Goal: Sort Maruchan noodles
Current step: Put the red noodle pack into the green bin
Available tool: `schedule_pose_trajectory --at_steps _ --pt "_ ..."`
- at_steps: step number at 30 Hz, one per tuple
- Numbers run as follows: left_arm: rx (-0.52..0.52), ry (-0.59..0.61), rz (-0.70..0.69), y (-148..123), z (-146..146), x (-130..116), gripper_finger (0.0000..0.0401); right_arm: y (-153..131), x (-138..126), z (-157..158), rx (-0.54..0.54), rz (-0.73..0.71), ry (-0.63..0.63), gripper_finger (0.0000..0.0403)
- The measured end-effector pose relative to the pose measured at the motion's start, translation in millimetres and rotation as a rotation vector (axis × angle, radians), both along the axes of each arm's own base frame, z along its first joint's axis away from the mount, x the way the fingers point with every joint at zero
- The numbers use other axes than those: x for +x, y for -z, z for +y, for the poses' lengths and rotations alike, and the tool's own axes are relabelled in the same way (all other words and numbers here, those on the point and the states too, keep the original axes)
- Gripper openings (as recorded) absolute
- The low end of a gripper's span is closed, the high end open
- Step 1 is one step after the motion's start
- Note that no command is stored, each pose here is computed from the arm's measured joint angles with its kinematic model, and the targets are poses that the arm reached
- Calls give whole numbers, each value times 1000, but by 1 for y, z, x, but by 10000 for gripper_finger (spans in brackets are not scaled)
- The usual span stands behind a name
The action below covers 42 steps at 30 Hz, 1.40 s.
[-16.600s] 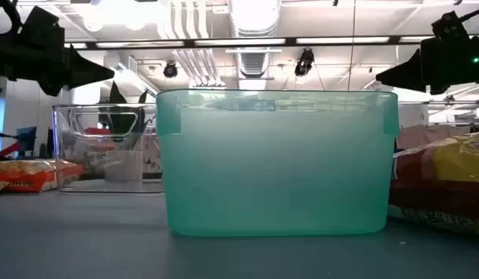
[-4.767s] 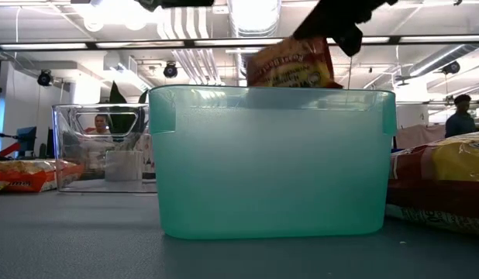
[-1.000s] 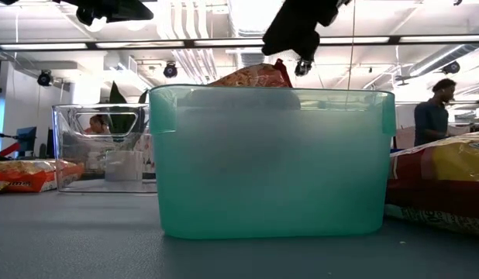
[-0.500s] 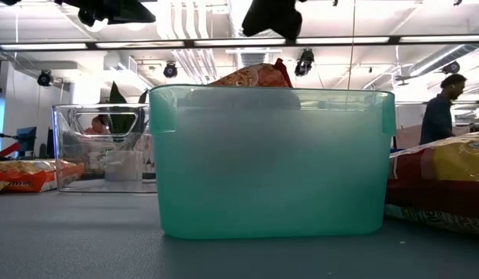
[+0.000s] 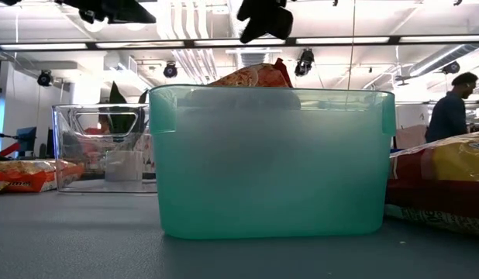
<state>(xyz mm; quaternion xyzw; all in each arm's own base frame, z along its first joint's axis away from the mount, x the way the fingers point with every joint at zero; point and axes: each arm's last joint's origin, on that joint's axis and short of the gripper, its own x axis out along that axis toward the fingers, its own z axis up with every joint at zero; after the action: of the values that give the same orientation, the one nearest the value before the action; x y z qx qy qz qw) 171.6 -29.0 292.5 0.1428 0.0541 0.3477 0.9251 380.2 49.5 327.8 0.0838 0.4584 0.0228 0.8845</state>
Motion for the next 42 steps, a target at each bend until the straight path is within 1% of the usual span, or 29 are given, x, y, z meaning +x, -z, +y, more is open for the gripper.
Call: schedule_pose_trajectory --at_steps 4,9,15,18,22,26,31,37,42 --pt "20 0 16 0 0 0 32 2 -4 4 16 45 22 197" --pt "33 -1 27 0 0 0 32 4 -4 12 19 53 8 194" --pt "38 0 29 -1 0 0 32 6 -2 11 4 36 41 196" --pt "38 0 30 -1 0 0 32 15 2 12 3 29 51 198" --pt "38 0 30 -1 0 0 32 30 9 12 41 80 105 204" --pt "38 -1 31 0 0 0 32 41 14 15 94 125 95 210" --pt "38 -1 31 0 0 0 32 48 16 16 97 149 85 212" --pt "39 -1 32 0 0 0 32 55 19 16 78 172 65 204" --pt "39 0 32 0 0 0 32 63 22 16 63 193 49 180"
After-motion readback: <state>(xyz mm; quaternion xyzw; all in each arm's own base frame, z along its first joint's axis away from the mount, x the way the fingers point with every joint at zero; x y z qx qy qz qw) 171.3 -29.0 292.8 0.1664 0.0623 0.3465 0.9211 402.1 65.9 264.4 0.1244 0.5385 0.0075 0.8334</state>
